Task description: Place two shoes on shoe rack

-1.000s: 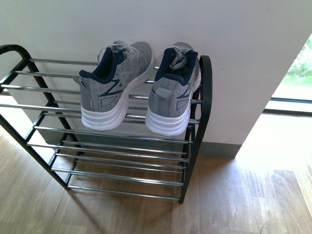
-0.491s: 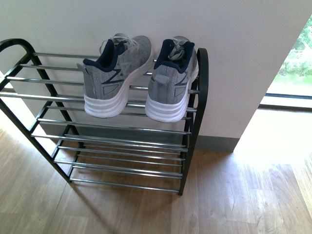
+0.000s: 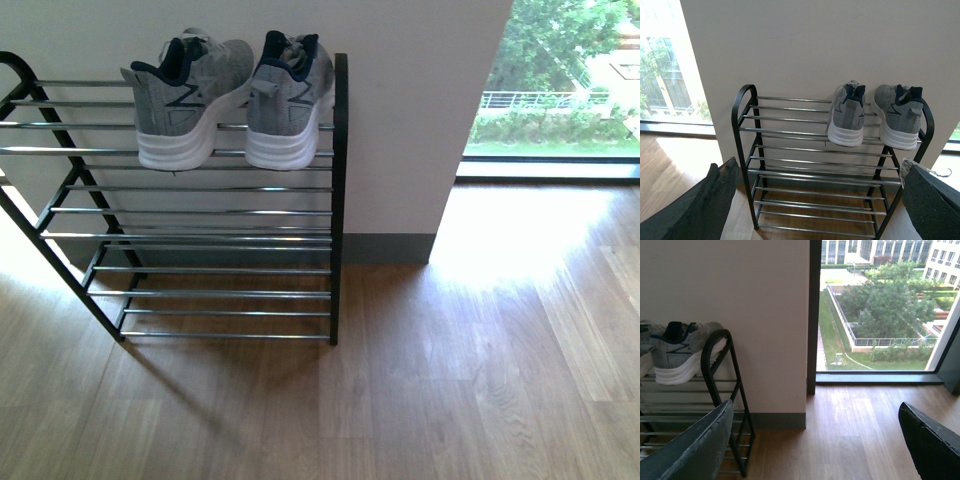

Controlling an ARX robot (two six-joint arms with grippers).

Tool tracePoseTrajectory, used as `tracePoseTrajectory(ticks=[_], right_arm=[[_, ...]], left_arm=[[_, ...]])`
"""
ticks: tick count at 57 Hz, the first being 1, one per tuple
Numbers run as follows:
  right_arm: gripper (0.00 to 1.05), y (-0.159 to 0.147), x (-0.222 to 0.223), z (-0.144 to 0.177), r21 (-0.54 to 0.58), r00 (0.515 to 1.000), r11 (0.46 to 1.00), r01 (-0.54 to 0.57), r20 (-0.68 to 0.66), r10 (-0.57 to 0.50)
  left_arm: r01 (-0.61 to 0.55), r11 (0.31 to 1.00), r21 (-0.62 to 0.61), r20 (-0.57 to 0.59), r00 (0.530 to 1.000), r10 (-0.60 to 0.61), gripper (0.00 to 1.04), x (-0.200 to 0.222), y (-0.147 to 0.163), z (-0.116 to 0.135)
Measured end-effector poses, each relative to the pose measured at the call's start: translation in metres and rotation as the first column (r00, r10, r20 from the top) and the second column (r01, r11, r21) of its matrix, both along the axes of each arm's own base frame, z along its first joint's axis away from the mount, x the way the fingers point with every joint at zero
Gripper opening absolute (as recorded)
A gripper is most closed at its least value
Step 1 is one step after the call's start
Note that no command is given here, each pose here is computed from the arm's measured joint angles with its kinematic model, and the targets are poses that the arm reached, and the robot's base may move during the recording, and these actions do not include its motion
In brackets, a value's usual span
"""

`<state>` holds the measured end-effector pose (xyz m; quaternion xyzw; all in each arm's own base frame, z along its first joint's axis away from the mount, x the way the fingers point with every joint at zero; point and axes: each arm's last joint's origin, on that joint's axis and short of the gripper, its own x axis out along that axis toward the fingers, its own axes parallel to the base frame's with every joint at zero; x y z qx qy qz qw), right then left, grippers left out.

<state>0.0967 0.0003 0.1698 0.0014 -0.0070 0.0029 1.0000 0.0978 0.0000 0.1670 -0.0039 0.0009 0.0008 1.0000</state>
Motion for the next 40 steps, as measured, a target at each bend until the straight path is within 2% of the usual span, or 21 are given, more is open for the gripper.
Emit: tracePoseTrajectory(ticks=[40], right_arm=[[0.96,-0.0002,-0.0001,0.0001,0.0,1.0,1.0,0.005,0.001,-0.005]], left_arm=[[0.003,1.0,0.0,0.0,1.0,-0.003,0.95,0.0,-0.0001,0.0]])
